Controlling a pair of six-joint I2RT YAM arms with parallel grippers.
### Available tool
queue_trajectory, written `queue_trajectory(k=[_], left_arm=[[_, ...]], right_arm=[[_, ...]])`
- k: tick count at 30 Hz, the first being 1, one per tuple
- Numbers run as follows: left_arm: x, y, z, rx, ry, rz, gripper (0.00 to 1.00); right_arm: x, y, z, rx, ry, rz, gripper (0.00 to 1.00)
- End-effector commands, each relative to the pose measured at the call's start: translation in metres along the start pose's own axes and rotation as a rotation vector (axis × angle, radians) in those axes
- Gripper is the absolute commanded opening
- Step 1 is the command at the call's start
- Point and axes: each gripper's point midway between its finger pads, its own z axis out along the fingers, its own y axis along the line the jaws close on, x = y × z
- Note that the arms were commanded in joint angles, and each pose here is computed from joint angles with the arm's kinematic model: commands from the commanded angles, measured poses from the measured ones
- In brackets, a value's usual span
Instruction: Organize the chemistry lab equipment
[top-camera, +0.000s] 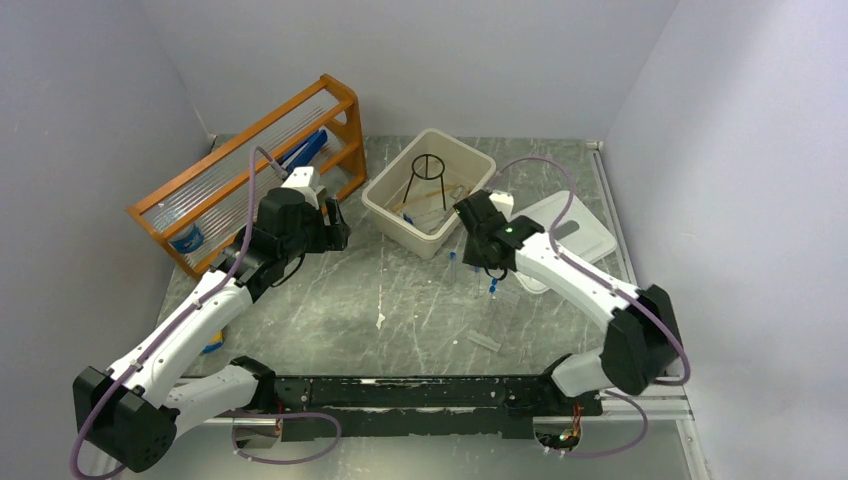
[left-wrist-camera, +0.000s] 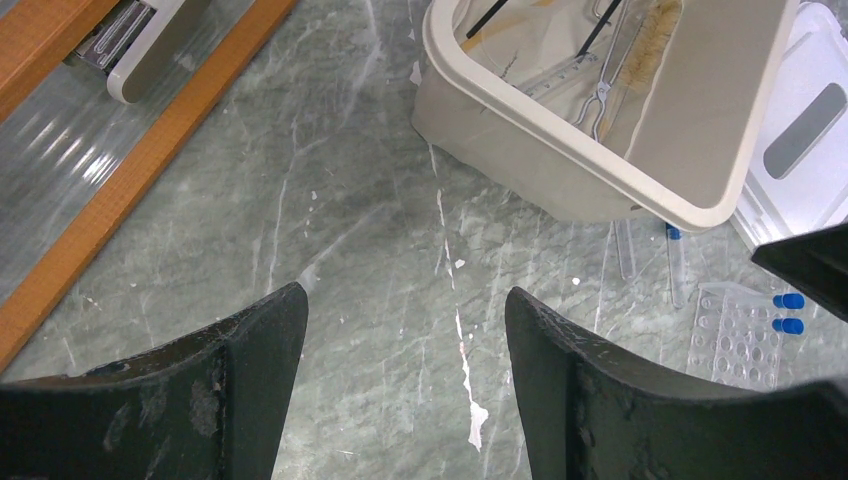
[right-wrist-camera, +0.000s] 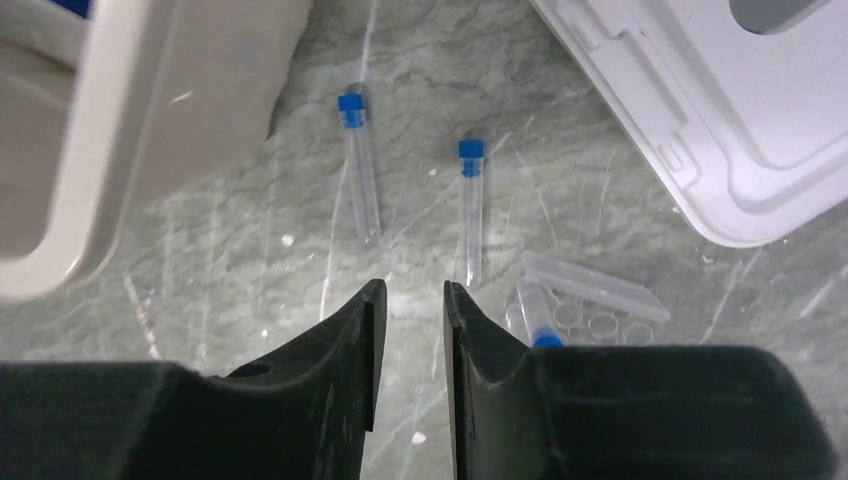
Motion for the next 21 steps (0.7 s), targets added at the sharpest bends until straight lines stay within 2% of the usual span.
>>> queue_trajectory(k=[1,4,8,17,21], left_arm=[[-0.005,0.0,0.001,0.007,-0.018,-0.006,0.76],[-0.004,0.0,0.002,0.005,-0.017,-0.005,0.76],[-0.003,-0.001,0.003,0.012,-0.012,-0.008,0.76],[-0.003,-0.01,0.001,0.063,-0.016,-0.014,0.79],[-0.002,-0.018,0.001,0.11,-0.013,-0.013,0.81]], right_arm=[[0.0,-0.006,0.033,0.057,0.012,0.046,0.31],[0.0,-0.015,0.051,0.065,0.029,0.08,0.34],[0.003,-0.014,0.07,0.053,0.05,0.047,0.38],[0.031,-0.023,0.108,0.109,0.152,-0.019,0.38],[0.039,-0.028,0.114,0.117,0.152,-0.017,0.34]])
